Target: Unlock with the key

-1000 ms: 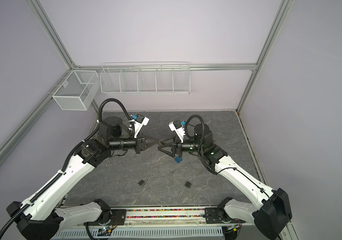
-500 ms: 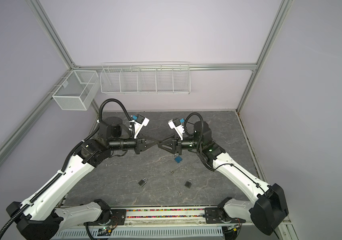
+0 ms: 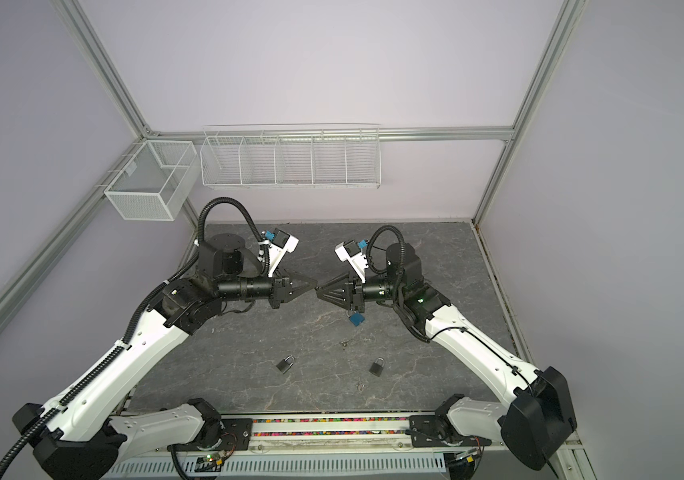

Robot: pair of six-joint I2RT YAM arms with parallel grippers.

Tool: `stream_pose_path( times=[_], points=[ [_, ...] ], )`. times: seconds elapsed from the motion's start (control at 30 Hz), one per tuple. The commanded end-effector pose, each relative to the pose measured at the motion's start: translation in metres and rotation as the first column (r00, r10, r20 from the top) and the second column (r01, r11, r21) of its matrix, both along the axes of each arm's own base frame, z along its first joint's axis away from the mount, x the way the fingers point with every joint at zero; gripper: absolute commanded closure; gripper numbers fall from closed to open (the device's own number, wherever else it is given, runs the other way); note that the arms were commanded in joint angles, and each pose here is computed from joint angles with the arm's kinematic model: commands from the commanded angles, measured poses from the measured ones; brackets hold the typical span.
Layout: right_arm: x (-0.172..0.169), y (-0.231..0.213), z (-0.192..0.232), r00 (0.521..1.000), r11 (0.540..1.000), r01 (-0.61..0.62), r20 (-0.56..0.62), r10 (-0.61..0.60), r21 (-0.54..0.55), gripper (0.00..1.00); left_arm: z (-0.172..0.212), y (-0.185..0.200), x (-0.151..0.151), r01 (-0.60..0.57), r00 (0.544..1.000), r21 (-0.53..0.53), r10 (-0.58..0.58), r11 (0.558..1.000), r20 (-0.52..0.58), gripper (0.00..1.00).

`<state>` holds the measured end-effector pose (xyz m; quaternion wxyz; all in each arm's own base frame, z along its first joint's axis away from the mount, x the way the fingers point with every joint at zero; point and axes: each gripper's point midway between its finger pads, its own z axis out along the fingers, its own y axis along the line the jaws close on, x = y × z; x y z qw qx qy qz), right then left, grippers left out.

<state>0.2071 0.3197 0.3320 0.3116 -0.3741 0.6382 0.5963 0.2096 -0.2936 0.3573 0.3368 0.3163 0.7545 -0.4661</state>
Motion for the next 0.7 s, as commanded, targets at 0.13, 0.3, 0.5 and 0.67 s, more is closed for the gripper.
stream_pose_path(
  times=[0.13,0.3,0.5,0.67],
  points=[
    [0.0011,0.0005,-0.005,1.0,1.0,-0.011,0.019,0.012,-0.013,0.78,0.0194,0.0028,-0.0016,0.006,0.999,-0.025,-0.004,1.0,0.052,1.0],
    [0.002,0.0004,-0.0063,1.0,1.0,-0.008,0.024,0.008,-0.018,0.81,0.0197,0.0006,-0.0014,0.014,0.999,-0.033,-0.012,0.999,0.044,1.0],
    [0.0029,-0.0003,-0.0049,0.999,1.0,0.002,0.033,-0.001,-0.017,0.82,0.0183,0.0003,-0.0008,0.013,0.999,-0.03,-0.012,0.999,0.043,1.0],
    [0.0032,-0.0009,-0.001,0.999,1.0,0.006,0.041,-0.005,-0.013,0.8,0.0186,0.0003,-0.0018,0.018,0.999,-0.031,-0.016,0.999,0.043,1.0]
  ],
)
